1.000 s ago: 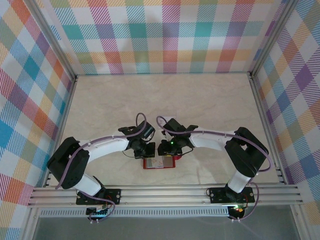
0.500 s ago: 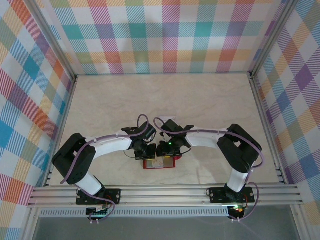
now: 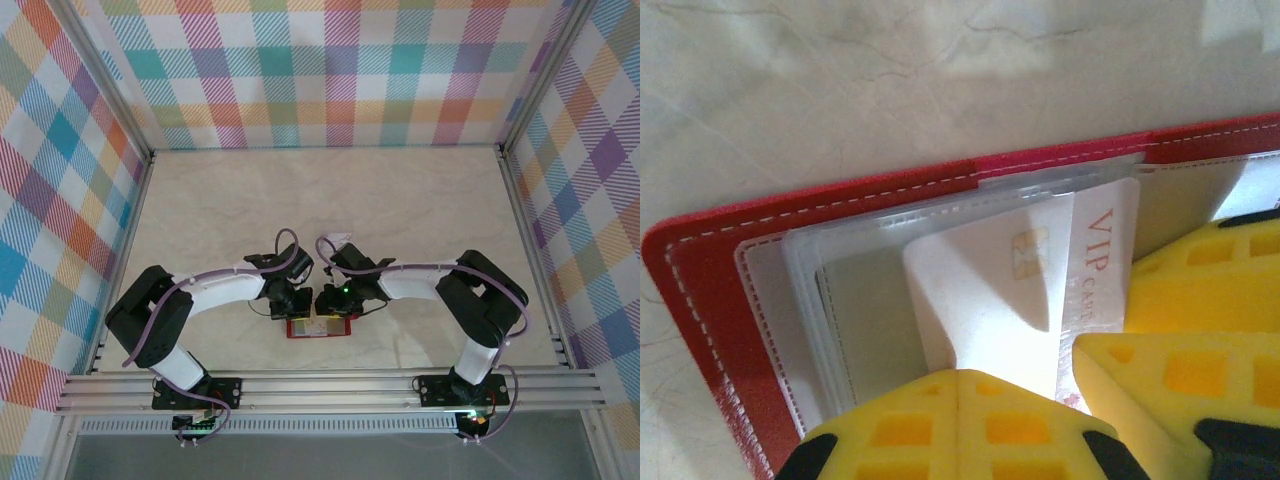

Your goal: Take the credit cards out of the card holder

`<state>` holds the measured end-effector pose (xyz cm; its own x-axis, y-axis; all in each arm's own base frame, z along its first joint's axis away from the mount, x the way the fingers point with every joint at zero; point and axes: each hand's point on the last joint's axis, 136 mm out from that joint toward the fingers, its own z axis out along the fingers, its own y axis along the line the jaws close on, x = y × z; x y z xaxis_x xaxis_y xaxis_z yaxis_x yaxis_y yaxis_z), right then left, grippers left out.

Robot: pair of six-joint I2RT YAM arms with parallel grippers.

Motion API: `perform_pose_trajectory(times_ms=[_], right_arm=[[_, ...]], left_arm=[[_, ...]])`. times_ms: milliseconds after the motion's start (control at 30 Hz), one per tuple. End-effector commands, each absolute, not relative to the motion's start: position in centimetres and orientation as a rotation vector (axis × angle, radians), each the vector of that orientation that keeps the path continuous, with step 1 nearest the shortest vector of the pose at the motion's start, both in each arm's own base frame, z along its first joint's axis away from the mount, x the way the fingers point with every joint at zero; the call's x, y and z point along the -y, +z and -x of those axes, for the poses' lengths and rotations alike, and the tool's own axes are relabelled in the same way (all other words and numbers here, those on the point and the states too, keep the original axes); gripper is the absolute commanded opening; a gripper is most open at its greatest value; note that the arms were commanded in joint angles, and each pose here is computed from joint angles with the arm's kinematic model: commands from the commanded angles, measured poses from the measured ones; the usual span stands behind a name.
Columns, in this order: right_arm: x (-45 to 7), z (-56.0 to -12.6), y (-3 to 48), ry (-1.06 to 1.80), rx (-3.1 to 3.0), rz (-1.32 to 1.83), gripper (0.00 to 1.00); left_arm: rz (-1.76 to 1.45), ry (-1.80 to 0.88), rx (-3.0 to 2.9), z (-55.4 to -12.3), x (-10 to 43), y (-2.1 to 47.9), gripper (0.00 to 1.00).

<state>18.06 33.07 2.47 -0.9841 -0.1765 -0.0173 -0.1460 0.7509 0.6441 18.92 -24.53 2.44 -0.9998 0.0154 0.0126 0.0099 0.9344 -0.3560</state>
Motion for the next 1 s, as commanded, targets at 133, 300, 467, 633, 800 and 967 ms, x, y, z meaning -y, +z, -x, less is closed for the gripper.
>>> perform_pose_trajectory(times_ms=[133,300,467,633,800,967], right_arm=[[-34.7,-17.2,5.3,-1.360,2.776,-0.264,0.23],[-34.6,-17.0,5.3,-1.395,2.759,-0.270,0.19],[-34.5,-17.1,5.2,-1.419,2.760,-0.264,0.16],[-35.0,-17.2,4.7,-1.431,2.735,-0.263,0.21],[-34.9,-17.0,3.9,-1.384,2.736,-0.253,0.21],[-34.7,-17.0,4.1,-1.391,2.742,-0.254,0.15]], left_arm=[[0.017,0.317,3.067,-17.8,21.8,-0.4,0.02],[0.011,0.327,3.074,-17.9,21.9,0.0,0.02],[0.003,0.366,3.077,-17.9,22.2,0.5,0.02],[0.001,0.382,3.072,-17.8,22.3,0.7,0.02],[0.001,0.417,3.064,-17.8,22.8,0.9,0.03],[-0.007,0.443,3.062,-17.8,22.9,1.1,0.03]])
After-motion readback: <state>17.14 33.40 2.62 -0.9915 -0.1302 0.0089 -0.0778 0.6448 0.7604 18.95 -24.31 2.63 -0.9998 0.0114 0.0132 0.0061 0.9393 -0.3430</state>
